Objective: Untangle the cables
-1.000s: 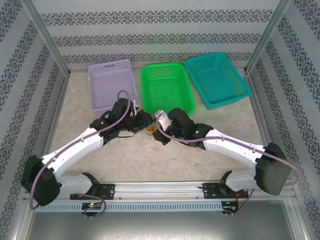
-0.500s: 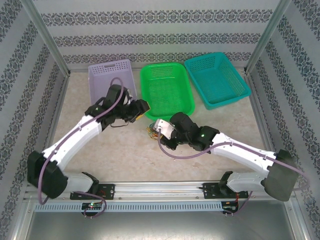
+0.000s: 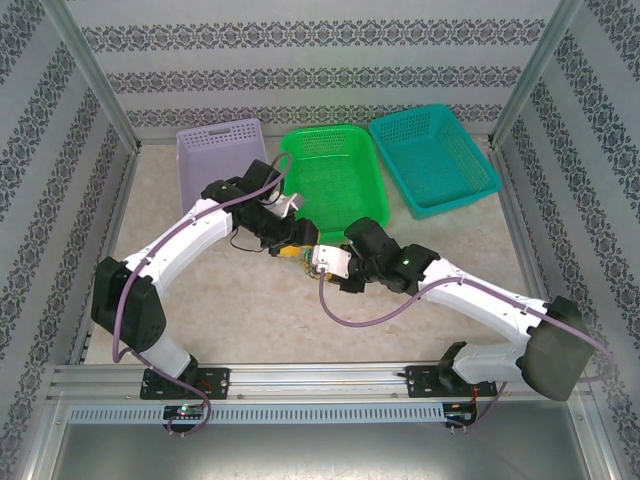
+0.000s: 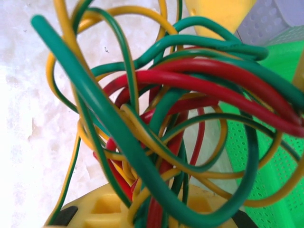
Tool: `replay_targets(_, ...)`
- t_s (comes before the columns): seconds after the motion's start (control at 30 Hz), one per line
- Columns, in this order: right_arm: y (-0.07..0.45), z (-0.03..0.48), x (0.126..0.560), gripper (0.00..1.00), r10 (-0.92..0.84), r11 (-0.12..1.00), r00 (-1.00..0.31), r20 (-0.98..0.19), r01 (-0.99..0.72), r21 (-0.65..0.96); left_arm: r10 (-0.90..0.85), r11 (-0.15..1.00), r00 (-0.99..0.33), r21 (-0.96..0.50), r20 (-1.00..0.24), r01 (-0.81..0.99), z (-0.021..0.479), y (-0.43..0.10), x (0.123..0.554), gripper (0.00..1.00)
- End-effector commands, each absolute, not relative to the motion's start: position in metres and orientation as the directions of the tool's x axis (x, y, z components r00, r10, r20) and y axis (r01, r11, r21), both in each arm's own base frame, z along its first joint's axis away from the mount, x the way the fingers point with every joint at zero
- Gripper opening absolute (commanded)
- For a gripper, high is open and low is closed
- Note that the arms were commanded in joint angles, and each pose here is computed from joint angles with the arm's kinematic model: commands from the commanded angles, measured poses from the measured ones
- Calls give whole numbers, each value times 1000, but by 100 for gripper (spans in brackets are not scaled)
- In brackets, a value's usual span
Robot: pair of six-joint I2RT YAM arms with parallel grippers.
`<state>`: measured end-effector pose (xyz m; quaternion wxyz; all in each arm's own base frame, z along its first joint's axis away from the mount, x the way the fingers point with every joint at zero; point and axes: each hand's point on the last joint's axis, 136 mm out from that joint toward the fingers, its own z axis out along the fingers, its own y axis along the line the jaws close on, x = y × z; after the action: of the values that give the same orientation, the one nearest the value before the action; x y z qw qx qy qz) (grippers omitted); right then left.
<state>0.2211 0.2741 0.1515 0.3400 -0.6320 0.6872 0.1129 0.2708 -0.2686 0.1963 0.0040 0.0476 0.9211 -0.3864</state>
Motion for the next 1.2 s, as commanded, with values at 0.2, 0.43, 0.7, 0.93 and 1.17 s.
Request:
replay_targets(0.2,285,172,230,0,-745,198,31,-666,-943,-266,149,686,-989,-720,3,101,183,-284,254,43)
replay_targets(0.43,285,164,222,0,-733,207,-16,-680,-958,-200,71,668,-996,-740,-49,84,198,-291,273,68)
replay_targets(0.7,281,160,221,0,-689,234,-92,-719,-967,-100,128,687,-987,-726,96,19,179,-290,252,71)
replay_targets(0.93,277,158,225,0,-681,239,-125,-721,-969,-58,128,642,-985,-766,112,-3,188,-299,252,72)
replay_targets(1.17,275,156,238,0,-662,295,-192,-724,-955,-17,173,650,-973,-760,151,-3,178,-304,236,52)
